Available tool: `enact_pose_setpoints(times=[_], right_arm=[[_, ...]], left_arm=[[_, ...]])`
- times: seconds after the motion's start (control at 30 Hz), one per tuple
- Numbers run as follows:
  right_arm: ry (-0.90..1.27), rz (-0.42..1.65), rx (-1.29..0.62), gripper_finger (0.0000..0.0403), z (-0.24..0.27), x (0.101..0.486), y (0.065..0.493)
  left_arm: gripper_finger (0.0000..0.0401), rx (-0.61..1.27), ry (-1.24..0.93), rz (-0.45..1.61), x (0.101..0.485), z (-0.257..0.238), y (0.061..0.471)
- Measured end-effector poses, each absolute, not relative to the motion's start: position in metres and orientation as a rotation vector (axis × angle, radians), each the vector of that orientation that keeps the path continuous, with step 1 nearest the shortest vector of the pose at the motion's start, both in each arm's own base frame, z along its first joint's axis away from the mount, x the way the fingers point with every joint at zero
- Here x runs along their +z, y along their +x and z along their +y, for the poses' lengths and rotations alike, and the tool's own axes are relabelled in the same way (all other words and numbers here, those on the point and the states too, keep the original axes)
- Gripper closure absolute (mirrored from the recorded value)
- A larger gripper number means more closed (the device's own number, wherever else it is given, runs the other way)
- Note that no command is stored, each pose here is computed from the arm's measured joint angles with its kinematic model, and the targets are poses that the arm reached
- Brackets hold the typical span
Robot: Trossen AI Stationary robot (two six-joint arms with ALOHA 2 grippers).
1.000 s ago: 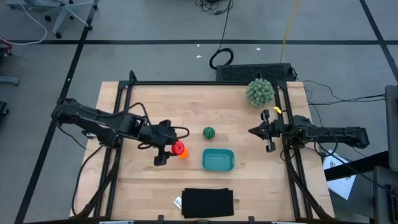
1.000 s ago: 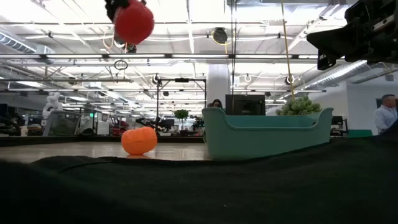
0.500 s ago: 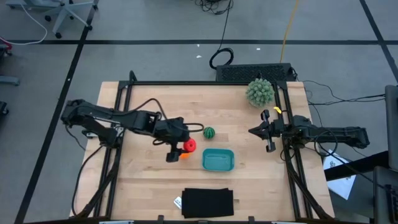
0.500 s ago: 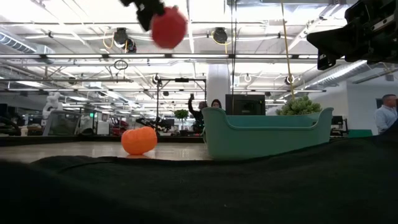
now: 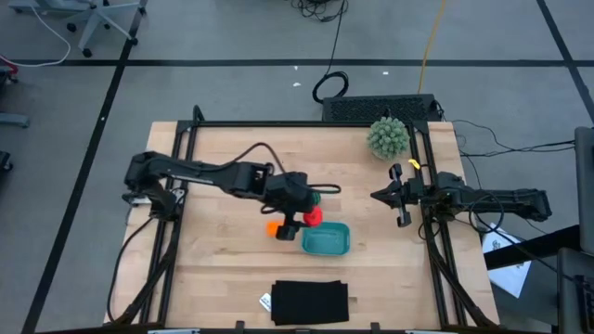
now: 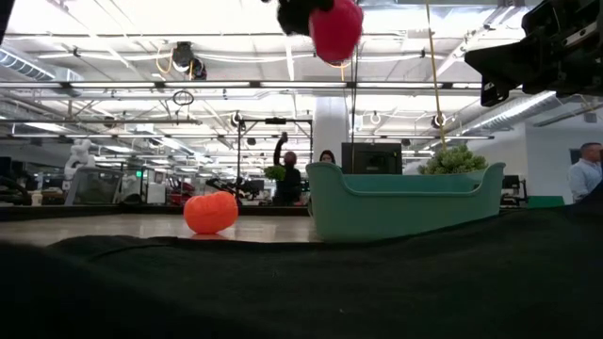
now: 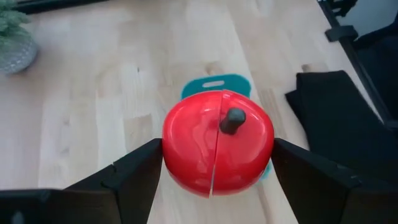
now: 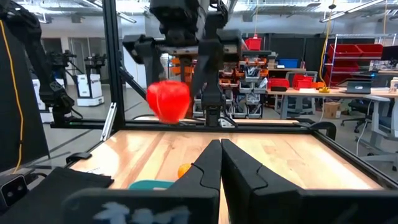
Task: Pick and placing Produce into tupperware
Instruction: Put the apple into the blue bin
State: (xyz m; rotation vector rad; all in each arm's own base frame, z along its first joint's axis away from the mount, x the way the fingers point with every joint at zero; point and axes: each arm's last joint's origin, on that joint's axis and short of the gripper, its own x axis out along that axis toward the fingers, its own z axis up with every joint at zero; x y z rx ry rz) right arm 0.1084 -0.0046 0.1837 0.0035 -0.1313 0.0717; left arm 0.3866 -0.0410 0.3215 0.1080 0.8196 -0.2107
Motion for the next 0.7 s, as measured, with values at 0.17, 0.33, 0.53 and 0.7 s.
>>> enact_pose_setpoints(times=[0.17, 0.33, 0.53, 0.7], right_arm=[[0.007, -0.129, 0.072, 0.0403, -0.005, 0.183, 0.108], [0.007, -0.128, 0.072, 0.0403, -0.005, 0.183, 0.109], [0.006, -0.128, 0.072, 0.0403, -0.005, 0.183, 0.109], [0.004, -0.129, 0.072, 0.0403, -0.005, 0.183, 0.109]], left_arm=[[0.0105, -0.241, 0.133, 0.827, 0.309, -0.041, 0.401], [0.0105, -0.247, 0.139, 0.829, 0.305, -0.041, 0.404], [0.0105, -0.253, 0.146, 0.826, 0.306, -0.043, 0.404], [0.0105, -0.294, 0.195, 0.818, 0.306, -0.046, 0.403]])
